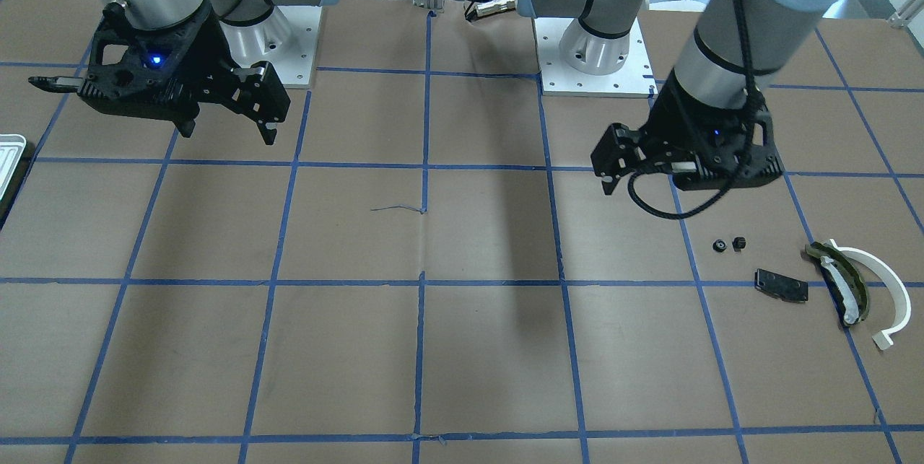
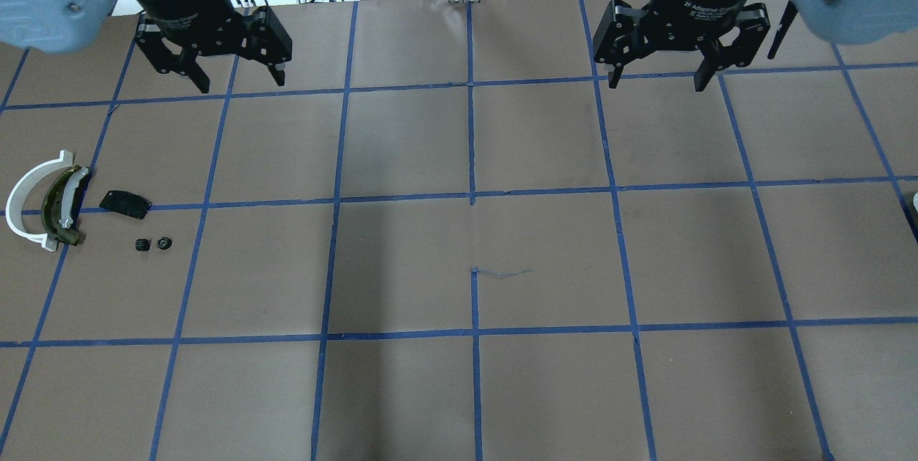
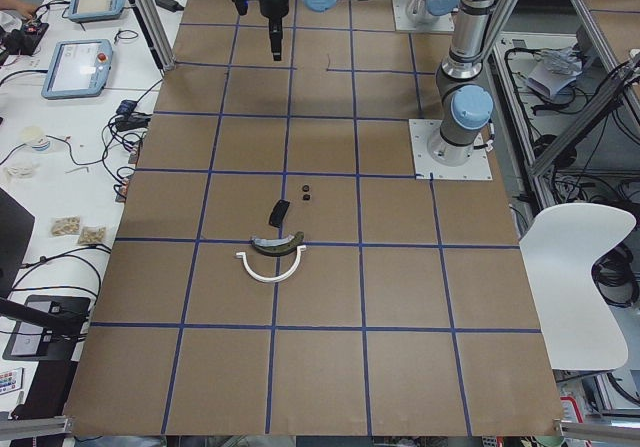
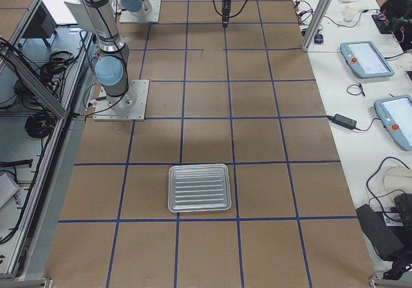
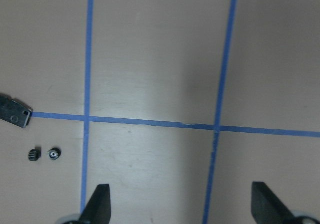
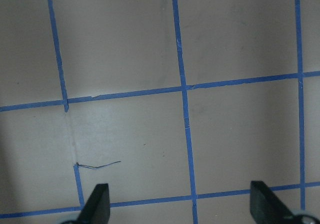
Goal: Place bearing gear from tray to pile
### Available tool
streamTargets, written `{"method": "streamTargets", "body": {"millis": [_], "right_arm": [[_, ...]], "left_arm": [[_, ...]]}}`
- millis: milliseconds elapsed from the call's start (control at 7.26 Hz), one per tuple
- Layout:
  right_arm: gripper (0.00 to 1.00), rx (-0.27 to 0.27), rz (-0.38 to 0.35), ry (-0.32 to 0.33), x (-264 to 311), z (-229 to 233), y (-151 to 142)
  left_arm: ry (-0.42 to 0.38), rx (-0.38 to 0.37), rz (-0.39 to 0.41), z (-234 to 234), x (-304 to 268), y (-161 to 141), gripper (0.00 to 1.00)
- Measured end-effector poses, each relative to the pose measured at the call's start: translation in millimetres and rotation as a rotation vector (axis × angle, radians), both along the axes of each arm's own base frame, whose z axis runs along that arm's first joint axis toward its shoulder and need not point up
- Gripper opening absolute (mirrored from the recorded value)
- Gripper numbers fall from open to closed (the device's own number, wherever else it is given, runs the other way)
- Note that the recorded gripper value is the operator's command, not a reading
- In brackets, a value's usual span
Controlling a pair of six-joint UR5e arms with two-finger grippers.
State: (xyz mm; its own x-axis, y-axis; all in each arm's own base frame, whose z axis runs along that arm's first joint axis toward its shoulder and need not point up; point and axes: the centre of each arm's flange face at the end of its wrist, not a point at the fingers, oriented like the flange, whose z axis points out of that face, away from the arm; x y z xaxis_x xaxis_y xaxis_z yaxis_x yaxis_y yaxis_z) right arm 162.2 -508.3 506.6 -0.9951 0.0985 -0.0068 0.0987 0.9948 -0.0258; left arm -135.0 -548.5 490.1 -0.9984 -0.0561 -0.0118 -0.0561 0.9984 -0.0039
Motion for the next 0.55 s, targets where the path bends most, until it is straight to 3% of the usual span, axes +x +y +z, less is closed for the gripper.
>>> {"method": "streamTargets", "body": {"millis": [275, 551], "right_arm": [[1.0, 0.001, -0.001, -0.001, 0, 0, 0], [1.0, 0.0, -0.001, 0.001, 0, 0, 0]], "left_arm": [[0.008, 0.032, -0.008, 32, -8, 35, 0.96], [0.009, 0.016, 0.024, 41, 10, 50, 1.0]]}}
